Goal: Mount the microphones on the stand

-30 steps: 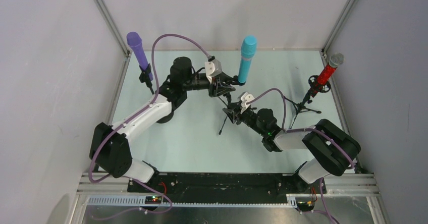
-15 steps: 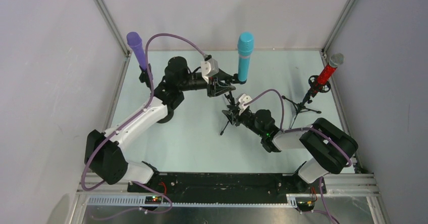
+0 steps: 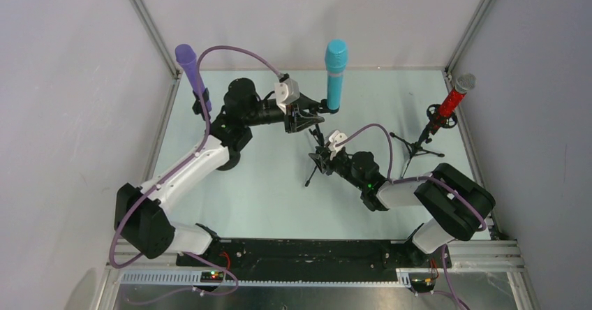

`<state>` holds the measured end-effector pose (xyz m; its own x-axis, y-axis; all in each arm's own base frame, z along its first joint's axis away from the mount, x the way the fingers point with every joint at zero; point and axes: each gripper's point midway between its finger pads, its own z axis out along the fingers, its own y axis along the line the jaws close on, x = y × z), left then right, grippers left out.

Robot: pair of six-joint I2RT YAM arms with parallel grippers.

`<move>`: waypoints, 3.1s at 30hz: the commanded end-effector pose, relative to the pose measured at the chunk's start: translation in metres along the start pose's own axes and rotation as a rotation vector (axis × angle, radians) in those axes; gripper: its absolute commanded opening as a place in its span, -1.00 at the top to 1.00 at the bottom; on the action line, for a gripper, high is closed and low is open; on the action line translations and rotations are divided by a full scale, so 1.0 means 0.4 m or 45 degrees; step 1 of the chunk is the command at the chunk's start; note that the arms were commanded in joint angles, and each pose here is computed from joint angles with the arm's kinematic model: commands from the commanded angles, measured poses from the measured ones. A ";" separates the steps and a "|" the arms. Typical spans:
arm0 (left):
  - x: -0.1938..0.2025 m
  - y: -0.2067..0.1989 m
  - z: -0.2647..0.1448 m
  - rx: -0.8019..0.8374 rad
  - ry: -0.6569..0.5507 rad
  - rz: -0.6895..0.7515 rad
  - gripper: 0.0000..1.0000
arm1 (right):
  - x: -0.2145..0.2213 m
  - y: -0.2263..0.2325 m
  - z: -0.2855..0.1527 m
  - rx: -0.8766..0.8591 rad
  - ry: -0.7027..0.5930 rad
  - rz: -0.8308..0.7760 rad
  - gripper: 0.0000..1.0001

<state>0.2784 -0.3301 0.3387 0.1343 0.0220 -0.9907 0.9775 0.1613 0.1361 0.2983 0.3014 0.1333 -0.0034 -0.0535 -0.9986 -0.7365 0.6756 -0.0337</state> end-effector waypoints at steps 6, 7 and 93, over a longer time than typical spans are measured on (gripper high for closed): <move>-0.211 0.010 -0.053 -0.083 -0.209 0.194 1.00 | 0.003 -0.023 0.001 0.061 0.014 -0.053 0.22; -0.215 0.011 -0.057 -0.092 -0.212 0.197 1.00 | 0.005 -0.023 0.000 0.063 0.019 -0.054 0.21; 0.027 0.225 -0.068 -0.309 0.114 0.102 0.84 | -0.060 -0.062 -0.050 0.166 0.037 -0.068 0.22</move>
<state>0.3546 -0.2898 0.3003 0.0244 0.1550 -0.9876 0.9182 0.3872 0.0835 0.2976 0.2733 0.1532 -0.0030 -0.1215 -0.9926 -0.6629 0.7434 -0.0890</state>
